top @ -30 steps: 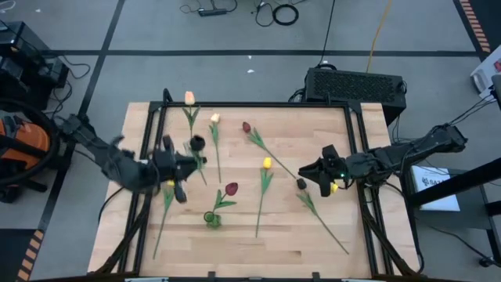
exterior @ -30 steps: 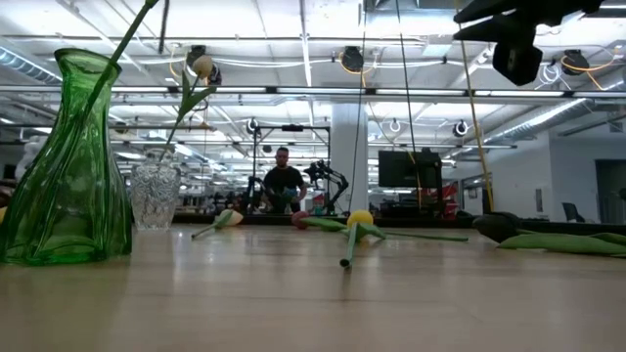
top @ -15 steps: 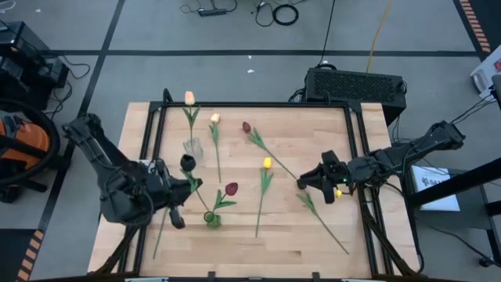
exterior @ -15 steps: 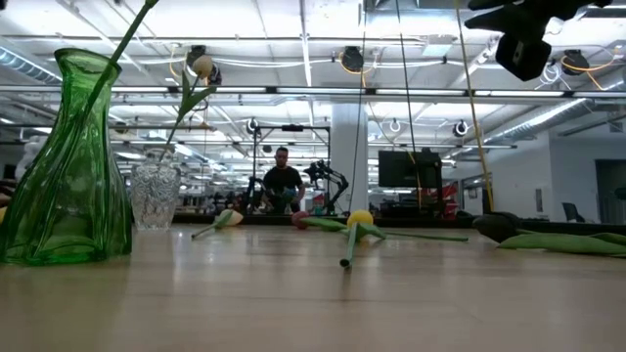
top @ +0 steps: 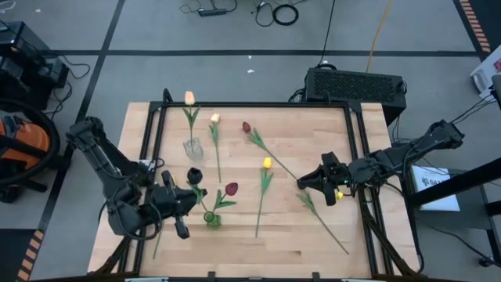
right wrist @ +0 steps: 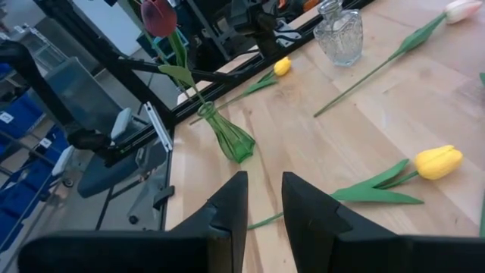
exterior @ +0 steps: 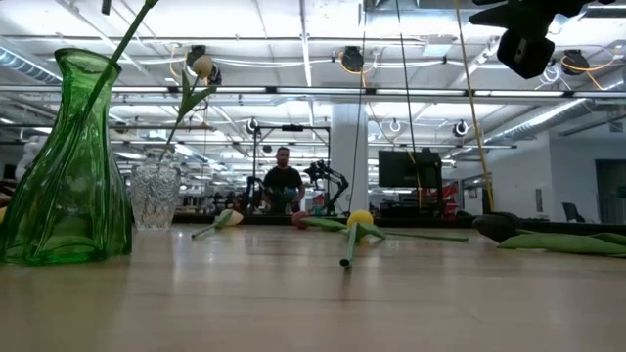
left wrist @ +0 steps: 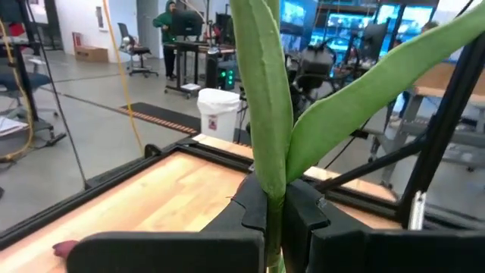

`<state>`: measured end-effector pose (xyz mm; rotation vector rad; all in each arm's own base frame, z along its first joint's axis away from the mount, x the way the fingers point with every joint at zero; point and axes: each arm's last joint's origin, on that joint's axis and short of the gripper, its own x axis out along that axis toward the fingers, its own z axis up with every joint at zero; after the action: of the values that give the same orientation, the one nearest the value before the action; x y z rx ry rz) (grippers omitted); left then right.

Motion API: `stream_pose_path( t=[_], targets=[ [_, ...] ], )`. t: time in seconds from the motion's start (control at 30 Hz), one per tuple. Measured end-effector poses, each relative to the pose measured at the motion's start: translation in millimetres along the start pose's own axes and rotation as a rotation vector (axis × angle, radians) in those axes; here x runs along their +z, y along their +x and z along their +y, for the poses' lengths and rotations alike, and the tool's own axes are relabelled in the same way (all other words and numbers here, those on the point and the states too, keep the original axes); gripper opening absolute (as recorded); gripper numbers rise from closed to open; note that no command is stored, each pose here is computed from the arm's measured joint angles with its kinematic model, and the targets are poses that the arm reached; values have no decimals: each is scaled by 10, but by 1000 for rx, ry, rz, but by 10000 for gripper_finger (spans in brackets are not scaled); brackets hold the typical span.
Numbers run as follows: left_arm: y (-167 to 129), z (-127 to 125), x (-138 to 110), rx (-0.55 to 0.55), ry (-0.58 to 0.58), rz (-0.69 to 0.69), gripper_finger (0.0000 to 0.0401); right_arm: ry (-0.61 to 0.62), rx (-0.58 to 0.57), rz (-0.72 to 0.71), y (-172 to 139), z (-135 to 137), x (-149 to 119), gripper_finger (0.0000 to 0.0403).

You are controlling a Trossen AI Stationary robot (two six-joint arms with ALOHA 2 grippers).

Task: Sort flowers into vase by color
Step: Put the top black tulip into the green vase

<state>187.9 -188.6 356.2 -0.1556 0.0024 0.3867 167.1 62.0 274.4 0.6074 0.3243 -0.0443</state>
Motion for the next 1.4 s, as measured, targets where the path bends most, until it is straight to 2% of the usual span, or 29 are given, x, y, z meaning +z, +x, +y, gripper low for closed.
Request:
stream_pose_path(
  t=[0.2, 0.37, 0.8, 1.07, 1.4],
  targets=[
    [-22, 13, -87, 2, 20, 31, 13, 1, -1, -1, 1, -1, 1, 75],
    [-28, 51, -261, 19, -1, 47, 13, 3, -1, -1, 1, -1, 1, 75],
    [-29, 161, -660, 34, 44, 72, 13, 15, 4, -7, 1, 4, 7, 75],
    [-42, 293, -982, 51, -35, 95, 20, 41, 3, -6, 2, 3, 6, 75],
    [-45, 308, -1031, 31, -57, 115, 34, 33, 3, -6, 2, 2, 6, 75]
  ],
)
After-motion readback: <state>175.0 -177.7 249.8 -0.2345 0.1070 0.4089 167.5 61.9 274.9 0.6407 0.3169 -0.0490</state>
